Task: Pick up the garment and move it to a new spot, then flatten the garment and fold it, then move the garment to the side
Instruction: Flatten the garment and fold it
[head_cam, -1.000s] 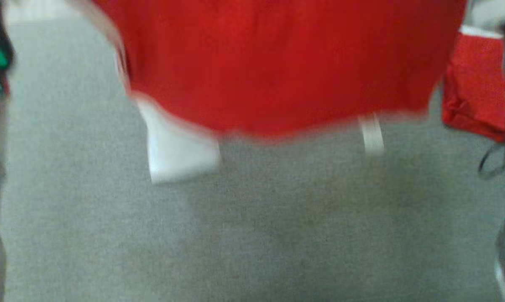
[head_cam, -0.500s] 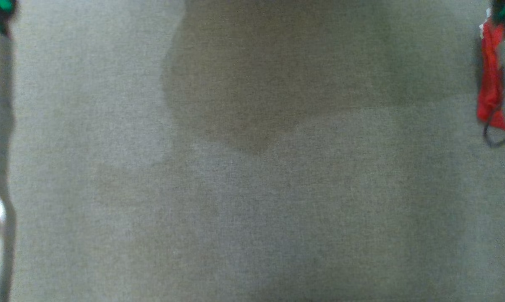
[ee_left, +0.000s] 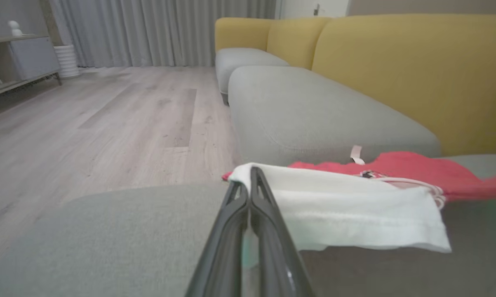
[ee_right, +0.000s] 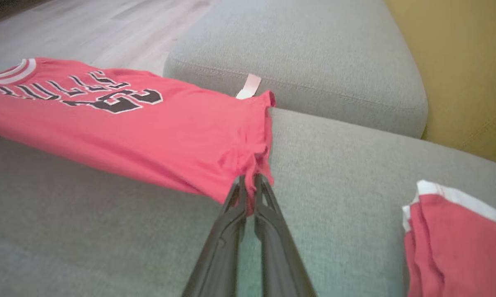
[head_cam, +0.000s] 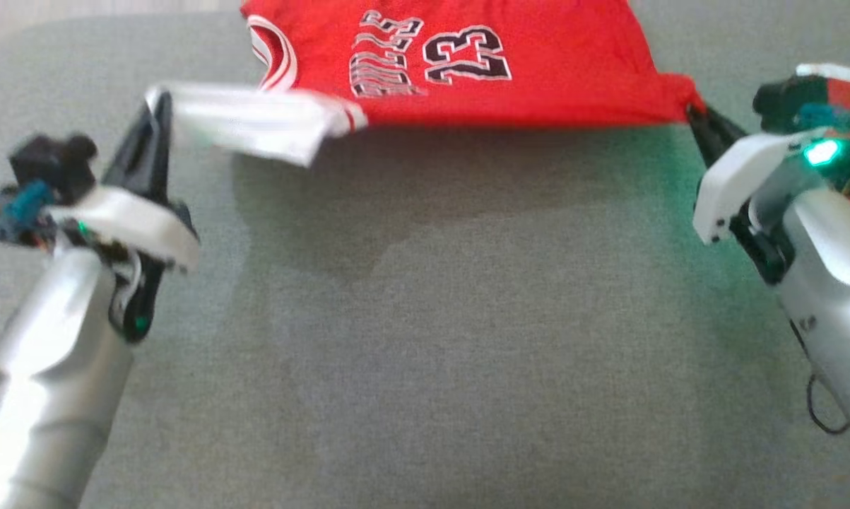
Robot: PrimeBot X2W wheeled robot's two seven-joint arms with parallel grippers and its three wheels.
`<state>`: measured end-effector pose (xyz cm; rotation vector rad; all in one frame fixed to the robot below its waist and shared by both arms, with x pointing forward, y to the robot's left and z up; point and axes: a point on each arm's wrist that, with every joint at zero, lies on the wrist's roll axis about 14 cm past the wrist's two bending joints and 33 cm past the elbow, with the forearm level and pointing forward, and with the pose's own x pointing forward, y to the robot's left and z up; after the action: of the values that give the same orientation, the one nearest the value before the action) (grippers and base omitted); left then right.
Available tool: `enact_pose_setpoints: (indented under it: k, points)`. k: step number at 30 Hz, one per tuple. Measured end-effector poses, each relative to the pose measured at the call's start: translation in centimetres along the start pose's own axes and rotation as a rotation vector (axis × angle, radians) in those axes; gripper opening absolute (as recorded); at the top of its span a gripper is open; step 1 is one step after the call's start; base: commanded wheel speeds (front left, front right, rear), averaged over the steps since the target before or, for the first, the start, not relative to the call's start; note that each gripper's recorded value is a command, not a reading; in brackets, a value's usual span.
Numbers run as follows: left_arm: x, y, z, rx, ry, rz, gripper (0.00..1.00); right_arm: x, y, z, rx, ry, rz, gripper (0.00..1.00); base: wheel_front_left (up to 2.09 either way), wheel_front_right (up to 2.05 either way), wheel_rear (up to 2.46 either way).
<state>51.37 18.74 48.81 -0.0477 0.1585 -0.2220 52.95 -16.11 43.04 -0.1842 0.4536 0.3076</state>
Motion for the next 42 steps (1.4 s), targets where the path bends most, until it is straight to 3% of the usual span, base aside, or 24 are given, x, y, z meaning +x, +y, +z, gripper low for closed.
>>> enact_pose_setpoints:
  k: [12, 20, 29, 42]
  points:
    - [-8.1, -2.4, -2.7, 0.020, 0.184, -0.118, 0.00, -5.0, 1.0, 0.9, -0.034, 0.006, 0.077, 0.00, 0.00, 0.00, 0.00]
    - [-14.0, -4.6, -3.7, -0.002, 0.311, -0.186, 0.00, -8.9, 0.9, -1.4, -0.041, 0.054, 0.104, 0.00, 0.00, 0.00, 0.00]
    - [-19.4, -7.6, -5.2, -0.094, 0.442, -0.266, 0.00, -12.4, 1.8, -5.5, -0.005, 0.146, 0.152, 0.00, 0.00, 0.00, 0.00]
    - [-17.2, -6.7, -4.2, -0.081, 0.443, -0.239, 0.00, -11.8, 2.6, -6.0, 0.025, 0.177, 0.182, 0.00, 0.00, 0.00, 0.00]
